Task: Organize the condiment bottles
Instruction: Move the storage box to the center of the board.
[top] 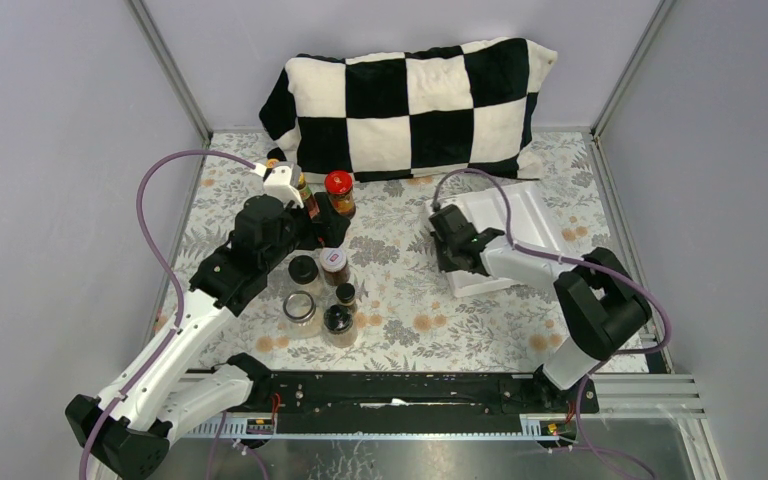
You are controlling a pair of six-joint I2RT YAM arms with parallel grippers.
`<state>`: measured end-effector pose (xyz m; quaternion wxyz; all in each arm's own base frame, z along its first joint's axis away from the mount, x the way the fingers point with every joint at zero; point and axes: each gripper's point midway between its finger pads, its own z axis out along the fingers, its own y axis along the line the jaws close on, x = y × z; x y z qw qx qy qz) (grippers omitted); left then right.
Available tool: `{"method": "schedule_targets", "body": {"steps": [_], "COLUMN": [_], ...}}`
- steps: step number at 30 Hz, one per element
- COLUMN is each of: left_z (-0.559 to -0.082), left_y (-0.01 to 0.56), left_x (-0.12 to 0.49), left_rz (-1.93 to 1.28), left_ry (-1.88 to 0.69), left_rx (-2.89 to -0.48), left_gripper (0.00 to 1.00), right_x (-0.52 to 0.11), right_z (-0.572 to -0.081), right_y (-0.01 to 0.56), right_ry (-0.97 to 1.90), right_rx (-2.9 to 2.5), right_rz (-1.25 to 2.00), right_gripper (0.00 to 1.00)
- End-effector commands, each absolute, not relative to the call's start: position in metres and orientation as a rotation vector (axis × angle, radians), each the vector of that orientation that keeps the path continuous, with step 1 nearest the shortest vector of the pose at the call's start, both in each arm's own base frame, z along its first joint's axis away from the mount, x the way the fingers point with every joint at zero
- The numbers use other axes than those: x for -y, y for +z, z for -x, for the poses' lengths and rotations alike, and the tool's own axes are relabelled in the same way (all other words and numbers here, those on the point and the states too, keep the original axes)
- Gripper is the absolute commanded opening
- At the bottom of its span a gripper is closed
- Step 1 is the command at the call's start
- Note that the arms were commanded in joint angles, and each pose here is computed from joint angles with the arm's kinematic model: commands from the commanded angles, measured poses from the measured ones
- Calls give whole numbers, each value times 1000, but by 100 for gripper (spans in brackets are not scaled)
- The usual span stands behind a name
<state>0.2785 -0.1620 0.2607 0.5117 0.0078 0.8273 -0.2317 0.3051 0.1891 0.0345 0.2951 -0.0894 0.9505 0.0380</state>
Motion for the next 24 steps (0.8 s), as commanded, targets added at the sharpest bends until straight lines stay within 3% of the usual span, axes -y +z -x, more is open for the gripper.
{"method": "schedule_targets", "body": {"steps": [1, 12, 24], "left_z": [-280, -281, -284], "left_y": [262, 258, 256], "left_x": [160, 167, 170], "left_rz": [2, -1, -1], "left_ry": [-557, -594, -606], "left_rx": [-1986, -1993, -1997], "left_gripper": [99, 99, 99], "right_x": [-239, -251, -286], "right_z": [-301, -239, -219], "right_y": [48, 30, 28], "right_ry": [186, 373, 477], "right_rx": [-2436, -2399, -2378], "right_rz": [451, 745, 904], "right_gripper": [0, 0, 0]}}
